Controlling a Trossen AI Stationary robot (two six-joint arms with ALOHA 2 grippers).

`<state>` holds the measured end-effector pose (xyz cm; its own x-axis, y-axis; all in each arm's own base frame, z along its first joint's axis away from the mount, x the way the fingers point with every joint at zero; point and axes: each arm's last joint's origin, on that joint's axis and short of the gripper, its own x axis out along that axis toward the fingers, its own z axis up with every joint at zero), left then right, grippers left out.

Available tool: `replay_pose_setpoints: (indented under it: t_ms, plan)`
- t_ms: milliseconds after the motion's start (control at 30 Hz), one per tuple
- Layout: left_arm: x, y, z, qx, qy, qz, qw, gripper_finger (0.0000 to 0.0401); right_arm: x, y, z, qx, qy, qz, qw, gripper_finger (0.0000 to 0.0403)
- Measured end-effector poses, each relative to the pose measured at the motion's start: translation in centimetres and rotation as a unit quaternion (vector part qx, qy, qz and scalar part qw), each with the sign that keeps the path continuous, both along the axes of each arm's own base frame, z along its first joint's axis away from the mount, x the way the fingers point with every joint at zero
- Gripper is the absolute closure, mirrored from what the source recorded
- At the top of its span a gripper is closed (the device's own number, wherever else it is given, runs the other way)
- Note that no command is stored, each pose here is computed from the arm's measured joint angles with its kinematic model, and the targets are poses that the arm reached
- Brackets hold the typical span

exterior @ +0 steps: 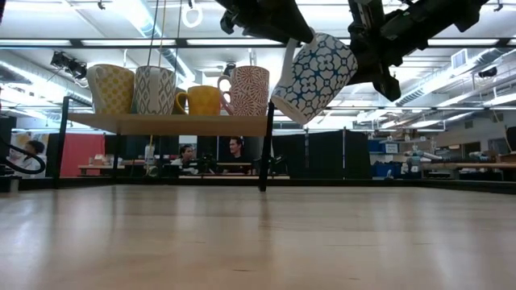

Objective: Place coffee mugs
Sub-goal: Put the blue patterned mug on the shelf

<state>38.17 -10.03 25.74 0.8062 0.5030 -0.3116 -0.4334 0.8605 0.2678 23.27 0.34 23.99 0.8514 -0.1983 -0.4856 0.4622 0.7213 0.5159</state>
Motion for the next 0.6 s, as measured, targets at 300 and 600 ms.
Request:
replay_pose_setpoints:
  t_ms: [300, 600]
  plan:
    - [0.0, -0.02, 0.0, 0.0, 0.0, -0.001, 1.0, 0.0322, 0.0, -0.01, 0.0, 0.0, 0.0, 0.0, 1.0, 0.0369]
    - [0.0, -0.02, 0.0, -0.001, 0.0, 0.0, 1.0, 0.0321, 0.0, 0.0, 0.01, 0.0, 0.0, 0.0, 1.0, 0.0369]
